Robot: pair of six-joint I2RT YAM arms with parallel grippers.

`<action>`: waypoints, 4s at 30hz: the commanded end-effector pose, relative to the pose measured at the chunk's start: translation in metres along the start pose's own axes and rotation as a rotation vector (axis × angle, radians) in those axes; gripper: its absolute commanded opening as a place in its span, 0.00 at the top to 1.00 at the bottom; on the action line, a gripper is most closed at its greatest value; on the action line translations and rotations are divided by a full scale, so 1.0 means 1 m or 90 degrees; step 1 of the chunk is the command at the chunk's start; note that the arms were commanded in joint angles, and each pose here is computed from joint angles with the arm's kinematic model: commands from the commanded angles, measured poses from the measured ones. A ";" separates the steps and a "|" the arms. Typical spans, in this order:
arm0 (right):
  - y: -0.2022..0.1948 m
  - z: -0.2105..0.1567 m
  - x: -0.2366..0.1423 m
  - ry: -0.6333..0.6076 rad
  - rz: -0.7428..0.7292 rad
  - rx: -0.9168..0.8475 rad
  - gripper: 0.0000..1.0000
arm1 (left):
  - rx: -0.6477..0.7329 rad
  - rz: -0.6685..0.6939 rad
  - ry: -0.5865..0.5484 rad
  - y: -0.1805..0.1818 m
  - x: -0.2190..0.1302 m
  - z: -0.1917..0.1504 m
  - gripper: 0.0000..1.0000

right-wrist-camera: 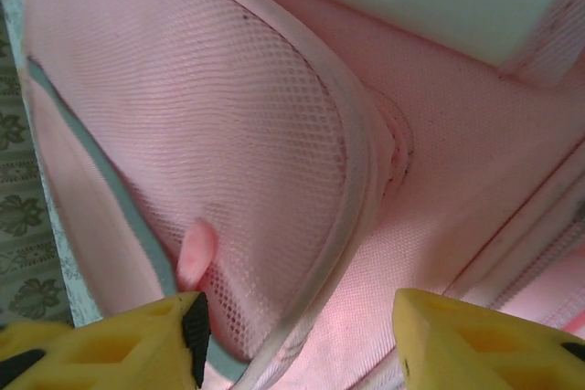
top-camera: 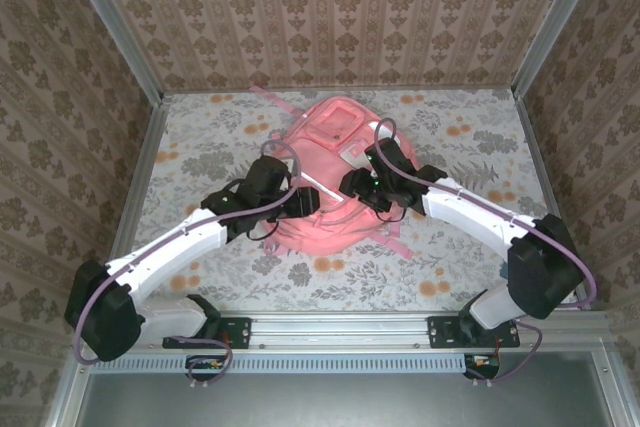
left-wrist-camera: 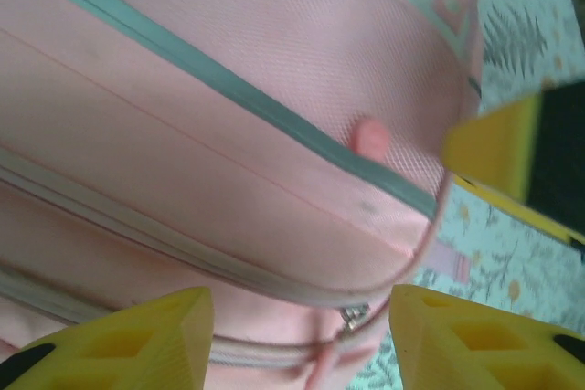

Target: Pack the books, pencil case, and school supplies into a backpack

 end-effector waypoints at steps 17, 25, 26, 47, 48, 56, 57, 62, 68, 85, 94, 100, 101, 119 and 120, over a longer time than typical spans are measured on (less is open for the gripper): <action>0.013 0.005 0.002 0.010 0.025 0.018 0.59 | 0.155 0.005 0.099 -0.010 0.026 -0.038 0.66; 0.008 0.006 0.004 0.005 0.008 0.015 0.71 | 0.168 0.000 0.099 -0.013 0.031 -0.036 0.80; 0.008 0.008 0.003 0.003 0.008 0.015 0.72 | 0.169 0.001 0.099 -0.012 0.031 -0.036 0.80; -0.018 0.064 -0.026 -0.113 -0.050 -0.068 0.79 | 0.187 -0.001 0.053 -0.011 0.036 -0.020 1.00; -0.014 0.060 -0.028 -0.104 -0.038 -0.061 0.61 | 0.193 -0.014 0.050 -0.017 0.039 -0.018 1.00; -0.025 0.024 -0.044 -0.044 0.019 0.063 0.37 | 0.255 -0.128 0.036 -0.070 0.046 -0.015 1.00; -0.028 0.018 -0.043 -0.030 0.024 0.090 0.38 | 0.260 -0.140 0.035 -0.076 0.047 -0.016 1.00; -0.037 0.005 -0.040 -0.014 0.037 0.156 0.42 | 0.266 -0.175 0.026 -0.096 0.051 -0.013 1.00; -0.036 0.005 -0.036 -0.009 0.038 0.166 0.46 | 0.262 -0.184 0.025 -0.103 0.057 -0.012 1.00; -0.048 0.054 -0.029 -0.088 -0.033 0.074 0.89 | 0.220 0.063 0.031 0.010 0.032 -0.016 1.00; -0.051 0.086 -0.020 -0.087 -0.067 0.014 0.91 | 0.147 0.157 -0.015 0.074 0.021 0.009 1.00; -0.053 0.106 -0.010 -0.076 -0.084 -0.024 0.92 | 0.147 0.168 -0.054 0.096 0.018 0.037 1.00; -0.053 0.109 -0.010 -0.078 -0.085 -0.030 0.92 | 0.152 0.164 -0.059 0.099 0.019 0.042 1.00; -0.058 0.123 -0.053 -0.120 -0.142 -0.094 0.28 | 0.190 0.105 -0.006 0.090 0.036 0.064 0.66; -0.069 0.123 -0.062 -0.140 -0.170 -0.079 0.24 | 0.181 0.102 -0.012 0.088 0.032 0.065 0.57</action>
Point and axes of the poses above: each hand's point on the last joint's axis, 136 mm out from that joint toward the fingers, its own x axis out along the fingers, its own y axis along the line the jaws close on, z = x × y, the point moved 2 cm from there along -x, back along the fingers, and after that the axes turned 2 degrees about x, right-handed, at the moved point
